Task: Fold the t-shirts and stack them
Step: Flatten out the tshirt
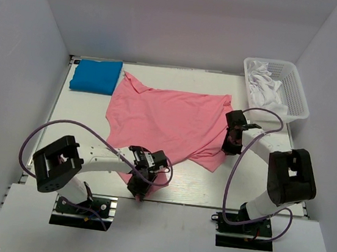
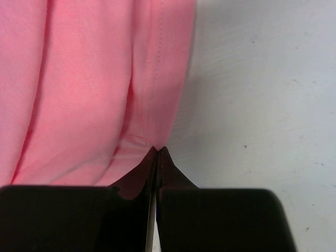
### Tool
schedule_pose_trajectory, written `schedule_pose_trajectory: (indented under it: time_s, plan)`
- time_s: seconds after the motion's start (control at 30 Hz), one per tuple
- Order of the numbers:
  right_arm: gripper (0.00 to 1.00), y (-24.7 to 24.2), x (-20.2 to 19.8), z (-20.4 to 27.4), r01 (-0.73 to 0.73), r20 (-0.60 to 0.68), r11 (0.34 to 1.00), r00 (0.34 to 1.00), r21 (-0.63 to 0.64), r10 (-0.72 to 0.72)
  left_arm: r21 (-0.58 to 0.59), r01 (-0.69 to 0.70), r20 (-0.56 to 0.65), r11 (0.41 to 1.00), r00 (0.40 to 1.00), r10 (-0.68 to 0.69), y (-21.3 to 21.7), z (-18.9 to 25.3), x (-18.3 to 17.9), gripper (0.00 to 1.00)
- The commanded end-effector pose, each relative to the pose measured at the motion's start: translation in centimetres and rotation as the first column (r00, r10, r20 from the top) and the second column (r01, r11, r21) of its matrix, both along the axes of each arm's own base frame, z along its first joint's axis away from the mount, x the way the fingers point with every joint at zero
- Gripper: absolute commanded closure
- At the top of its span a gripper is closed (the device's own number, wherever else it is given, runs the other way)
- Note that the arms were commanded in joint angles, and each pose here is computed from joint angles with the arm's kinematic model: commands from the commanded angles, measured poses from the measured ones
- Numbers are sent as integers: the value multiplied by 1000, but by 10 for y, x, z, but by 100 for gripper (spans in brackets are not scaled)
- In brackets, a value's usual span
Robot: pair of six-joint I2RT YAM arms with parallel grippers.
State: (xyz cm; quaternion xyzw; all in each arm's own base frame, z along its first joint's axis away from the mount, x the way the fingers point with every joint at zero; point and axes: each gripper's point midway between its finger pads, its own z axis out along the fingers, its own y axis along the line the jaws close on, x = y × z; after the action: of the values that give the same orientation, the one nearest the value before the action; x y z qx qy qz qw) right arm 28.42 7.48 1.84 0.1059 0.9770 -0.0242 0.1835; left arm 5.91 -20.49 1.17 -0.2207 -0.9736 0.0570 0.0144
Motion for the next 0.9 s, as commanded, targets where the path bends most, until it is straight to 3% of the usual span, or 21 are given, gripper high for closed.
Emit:
schedule_pose_trajectory:
  time_s: [0.0, 0.07, 0.1, 0.23, 0.3, 0.33, 0.37, 0.4, 0.43, 0.5, 0.6, 0.63, 0.7, 0.77, 0.8, 0.87]
  plan:
    - [100, -10, 7, 21, 11, 48, 999, 999, -41, -9, -9, 5, 68, 1000, 998, -5, -9, 0, 13, 68]
    - [100, -11, 7, 23, 9, 48, 999, 999, -50, -7, -2, -6, 87, 1000, 996, 6, -7, 5, 16, 80]
    - [100, -12, 5, 24, 12, 43, 999, 999, -51, -10, -6, -22, 99, 1000, 995, 23, -7, 12, 17, 100]
    - [100, -17, 9, 43, 20, 99, 998, 995, -63, -14, 2, -109, 246, 994, 964, 105, -5, 54, 46, 100]
    - [100, -21, 13, 59, 12, 144, 997, 990, -73, -2, -3, -182, 384, 983, 908, 169, -6, 91, 77, 100]
    - [100, -21, 19, 75, 22, 187, 997, 982, -70, -9, 12, -227, 505, 974, 842, 190, 2, 109, 101, 100]
    - [100, -22, 21, 87, 25, 223, 998, 975, -64, -10, -58, -292, 557, 955, 784, 274, -9, 140, 119, 100]
    - [100, -23, 23, 97, 25, 249, 998, 968, -59, -10, -27, -339, 637, 941, 719, 277, 5, 158, 132, 100]
    - [100, -22, 29, 112, 26, 294, 998, 956, -48, -11, -100, -360, 671, 928, 664, 330, -4, 188, 145, 100]
    - [100, -18, 31, 124, 13, 322, 1000, 947, -24, -5, -102, -413, 710, 905, 608, 357, 4, 211, 154, 100]
    - [100, -18, 38, 151, 3, 388, 1000, 922, -12, 2, -209, -471, 768, 857, 464, 442, 14, 258, 176, 100]
    - [100, -22, 40, 163, 14, 418, 1000, 908, -18, -5, -252, -484, 795, 838, 390, 465, 20, 278, 187, 100]
    - [100, -25, 52, 200, 35, 510, 999, 860, -15, -22, -302, -508, 810, 807, 310, 498, 32, 299, 197, 100]
    - [100, -32, 62, 238, 62, 610, 998, 792, -20, -37, -378, -525, 833, 763, 168, 528, 49, 332, 208, 100]
    - [100, -34, 65, 253, 76, 642, 997, 765, -15, -49, -420, -539, 843, 730, 65, 533, 65, 352, 214, 100]
    - [100, -46, 71, 282, 119, 704, 992, 708, -45, -53, -498, -524, 828, 691, -50, 559, 73, 381, 221, 100]
